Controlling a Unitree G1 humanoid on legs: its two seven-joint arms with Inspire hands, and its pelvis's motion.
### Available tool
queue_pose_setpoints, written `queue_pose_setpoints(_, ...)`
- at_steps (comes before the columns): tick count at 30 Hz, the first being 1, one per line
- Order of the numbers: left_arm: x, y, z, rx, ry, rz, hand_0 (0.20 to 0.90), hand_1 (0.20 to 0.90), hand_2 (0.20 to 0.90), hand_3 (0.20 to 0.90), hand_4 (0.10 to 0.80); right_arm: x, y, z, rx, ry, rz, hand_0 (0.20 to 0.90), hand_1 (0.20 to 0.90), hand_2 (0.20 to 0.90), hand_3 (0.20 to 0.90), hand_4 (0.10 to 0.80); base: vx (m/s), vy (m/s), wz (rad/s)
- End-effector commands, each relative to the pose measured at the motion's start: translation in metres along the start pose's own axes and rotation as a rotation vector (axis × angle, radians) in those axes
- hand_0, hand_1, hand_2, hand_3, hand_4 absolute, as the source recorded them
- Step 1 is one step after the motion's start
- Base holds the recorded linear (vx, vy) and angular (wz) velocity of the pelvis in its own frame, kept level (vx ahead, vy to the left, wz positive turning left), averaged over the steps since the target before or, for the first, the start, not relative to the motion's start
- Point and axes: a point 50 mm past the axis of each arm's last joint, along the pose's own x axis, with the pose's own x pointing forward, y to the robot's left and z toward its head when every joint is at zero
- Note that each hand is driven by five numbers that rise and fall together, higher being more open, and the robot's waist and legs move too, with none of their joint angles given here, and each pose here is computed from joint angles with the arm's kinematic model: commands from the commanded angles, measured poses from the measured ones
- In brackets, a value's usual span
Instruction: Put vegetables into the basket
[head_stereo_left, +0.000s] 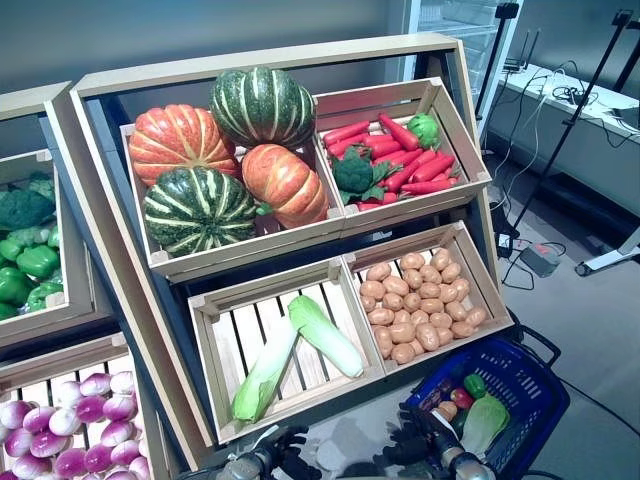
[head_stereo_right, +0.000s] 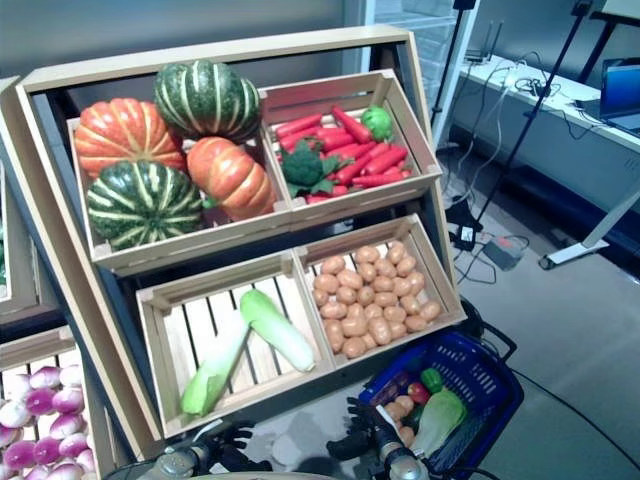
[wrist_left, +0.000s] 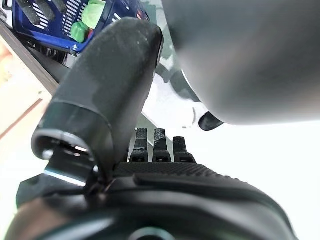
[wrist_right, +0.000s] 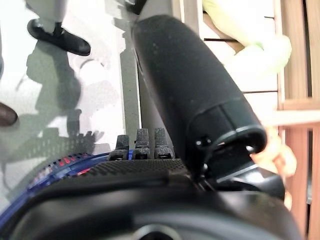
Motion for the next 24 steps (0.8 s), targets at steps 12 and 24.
queue_pose_setpoints(12,0.006,-0.004,0.031,-0.008,-0.127,-0.013,0.9,0.9,0.9,0.9,0.8,0.01,-0.009,0.076,-0.044,-0.363,-0.17,0.9,0.9,0.9,0.9,0.8,-0.019,0.0,-0.02)
queue_pose_setpoints(24,0.003,-0.003,0.056,0.016,-0.319,-0.009,0.9,0.9,0.9,0.9,0.8,0.011,-0.008,0.077,-0.124,-0.352,-0.236,0.9,0.9,0.9,0.9,0.8,-0.005,0.001,0.0)
